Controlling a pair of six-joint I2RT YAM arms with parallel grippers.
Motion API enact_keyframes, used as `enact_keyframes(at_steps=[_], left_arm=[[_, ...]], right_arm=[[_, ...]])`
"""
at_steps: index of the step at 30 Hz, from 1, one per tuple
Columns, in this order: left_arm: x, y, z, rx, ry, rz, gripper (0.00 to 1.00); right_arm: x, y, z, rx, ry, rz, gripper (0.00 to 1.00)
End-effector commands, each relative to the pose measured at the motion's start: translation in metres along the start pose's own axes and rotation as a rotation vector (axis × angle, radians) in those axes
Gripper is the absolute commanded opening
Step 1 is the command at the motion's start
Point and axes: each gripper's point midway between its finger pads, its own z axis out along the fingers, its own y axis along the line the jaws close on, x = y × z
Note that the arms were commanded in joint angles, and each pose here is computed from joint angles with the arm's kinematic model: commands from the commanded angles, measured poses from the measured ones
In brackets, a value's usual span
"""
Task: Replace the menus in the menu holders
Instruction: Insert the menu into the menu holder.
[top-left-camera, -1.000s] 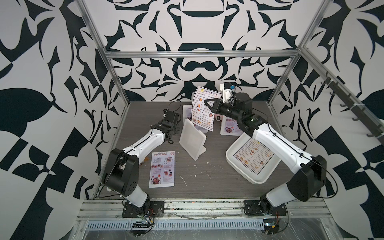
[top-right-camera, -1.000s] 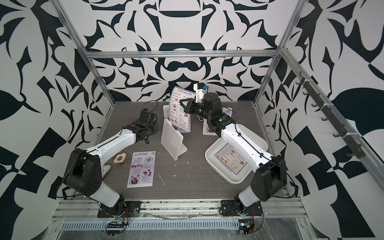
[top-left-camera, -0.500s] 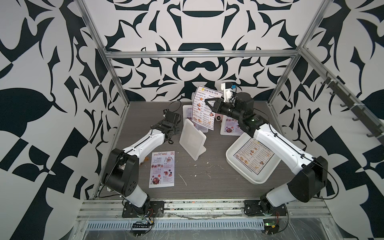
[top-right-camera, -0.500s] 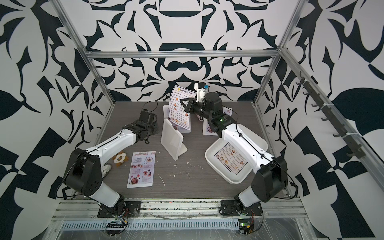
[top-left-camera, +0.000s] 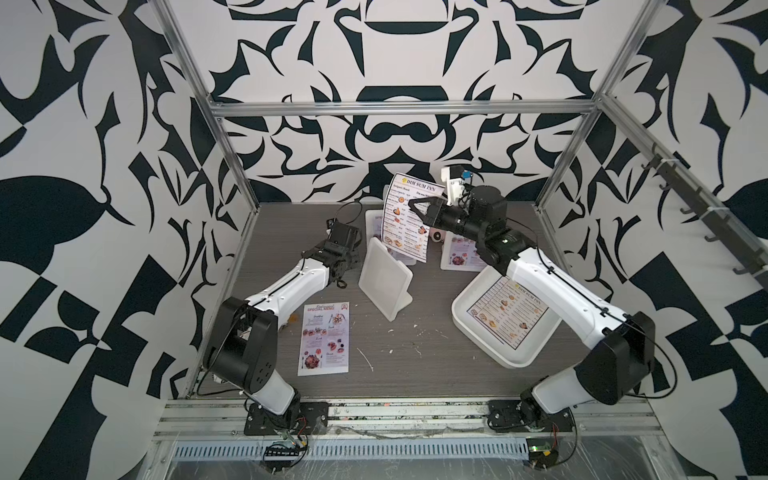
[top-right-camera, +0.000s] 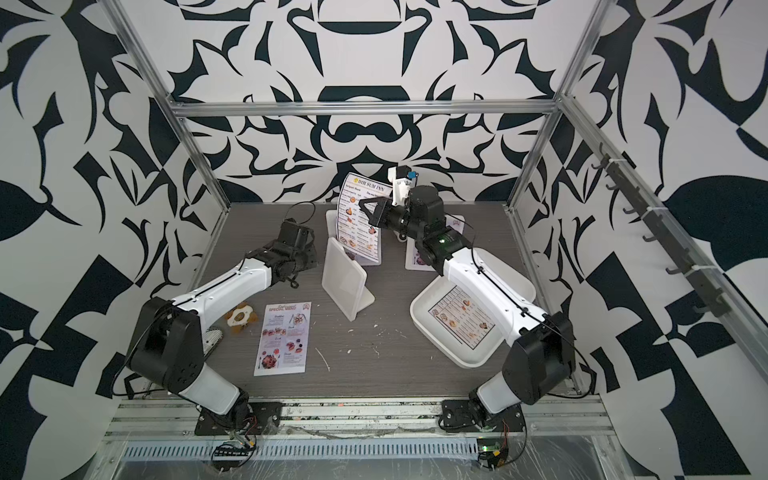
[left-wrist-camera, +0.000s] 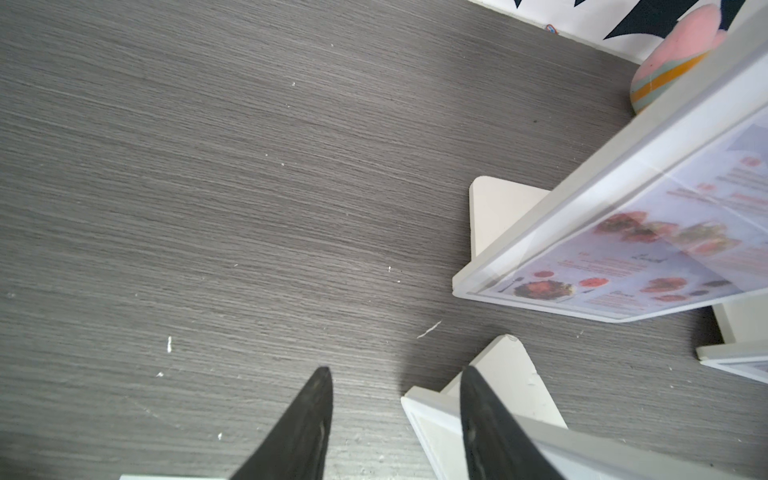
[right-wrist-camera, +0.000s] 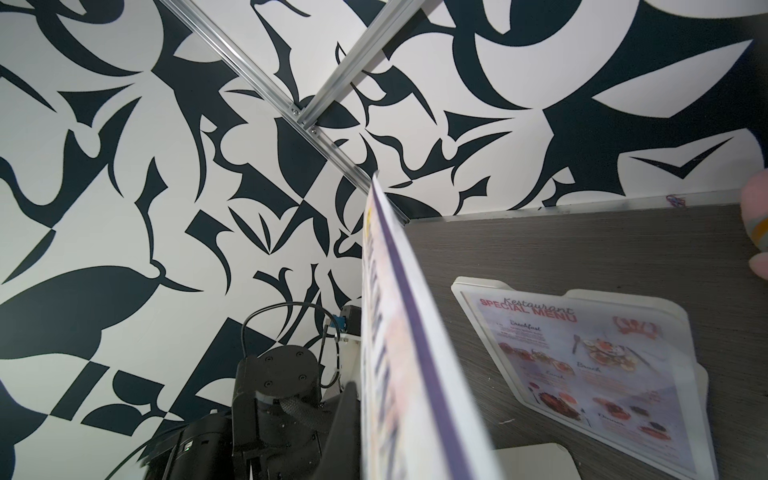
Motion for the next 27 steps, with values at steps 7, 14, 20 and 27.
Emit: enact_keyframes(at_steps=[7, 14, 20, 27], left_arm=[[-0.0014, 0.0029, -0.0040, 0.002, -0.008, -0.013, 0.52], [-0.0007, 0.0031, -0.0031, 0.001, -0.006, -0.012, 0.52], [-0.0026, 0.0033, -0.0048, 0.000, -0.012, -0.010, 0.52], [-0.0028, 0.0030, -0.0044, 0.001, -0.010, -0.010, 0.52]], right_arm=[[-0.0153, 0.0207, -0.0091, -0.064, -0.048, -0.028, 0.00], [-0.0113, 0.0175, -0.0064, -0.061, -0.034, -0.022, 0.00], [-0.0103, 0.0149, -0.0049, -0.054, -0.032, -0.023, 0.00], [-0.0112, 0.0147, -0.0053, -0.053, -0.037, -0.027, 0.00]])
